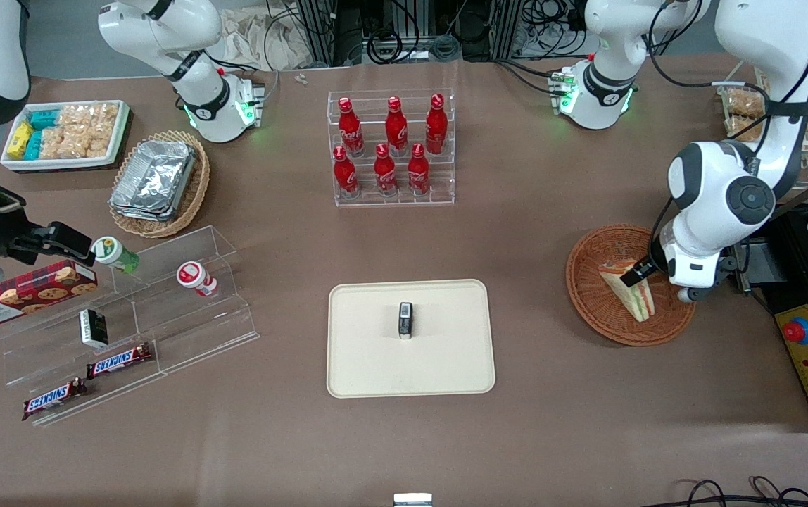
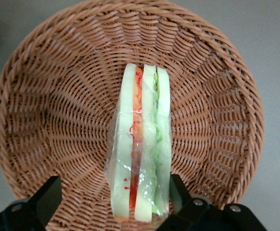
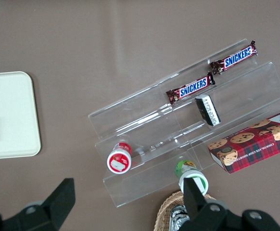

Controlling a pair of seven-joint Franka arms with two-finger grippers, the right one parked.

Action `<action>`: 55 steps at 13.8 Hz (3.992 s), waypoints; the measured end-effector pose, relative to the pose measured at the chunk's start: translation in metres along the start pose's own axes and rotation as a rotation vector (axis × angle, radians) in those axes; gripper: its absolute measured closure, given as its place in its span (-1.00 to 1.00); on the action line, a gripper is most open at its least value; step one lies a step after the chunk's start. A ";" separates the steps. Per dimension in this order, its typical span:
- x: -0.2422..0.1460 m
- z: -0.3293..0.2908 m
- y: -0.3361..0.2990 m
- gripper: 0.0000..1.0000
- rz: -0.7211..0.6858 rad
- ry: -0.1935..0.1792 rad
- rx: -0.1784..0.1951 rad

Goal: Place sandwich from basket to tray
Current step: 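Lower the open left gripper around the sandwich and close it, then lift the sandwich out of the basket with the left gripper, then carry the sandwich over the cream tray beside the black box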

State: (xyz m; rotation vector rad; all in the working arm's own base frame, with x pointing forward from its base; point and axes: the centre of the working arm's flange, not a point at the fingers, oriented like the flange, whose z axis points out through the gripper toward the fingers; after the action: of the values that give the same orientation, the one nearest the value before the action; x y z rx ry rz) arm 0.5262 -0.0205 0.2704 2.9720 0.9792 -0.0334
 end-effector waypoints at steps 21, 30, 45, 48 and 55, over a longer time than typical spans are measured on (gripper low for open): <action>-0.002 -0.050 0.005 0.67 0.012 0.062 -0.034; -0.020 -0.255 0.095 0.65 0.257 0.006 0.022; -0.172 -0.027 0.332 0.64 0.462 -0.038 -0.067; -0.173 0.014 0.342 0.62 0.492 -0.019 -0.063; -0.159 0.052 0.342 0.58 0.611 0.053 0.020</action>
State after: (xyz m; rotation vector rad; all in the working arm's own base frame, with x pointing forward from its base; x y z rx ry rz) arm 0.6008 -0.3915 0.2241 3.1582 0.0405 0.0424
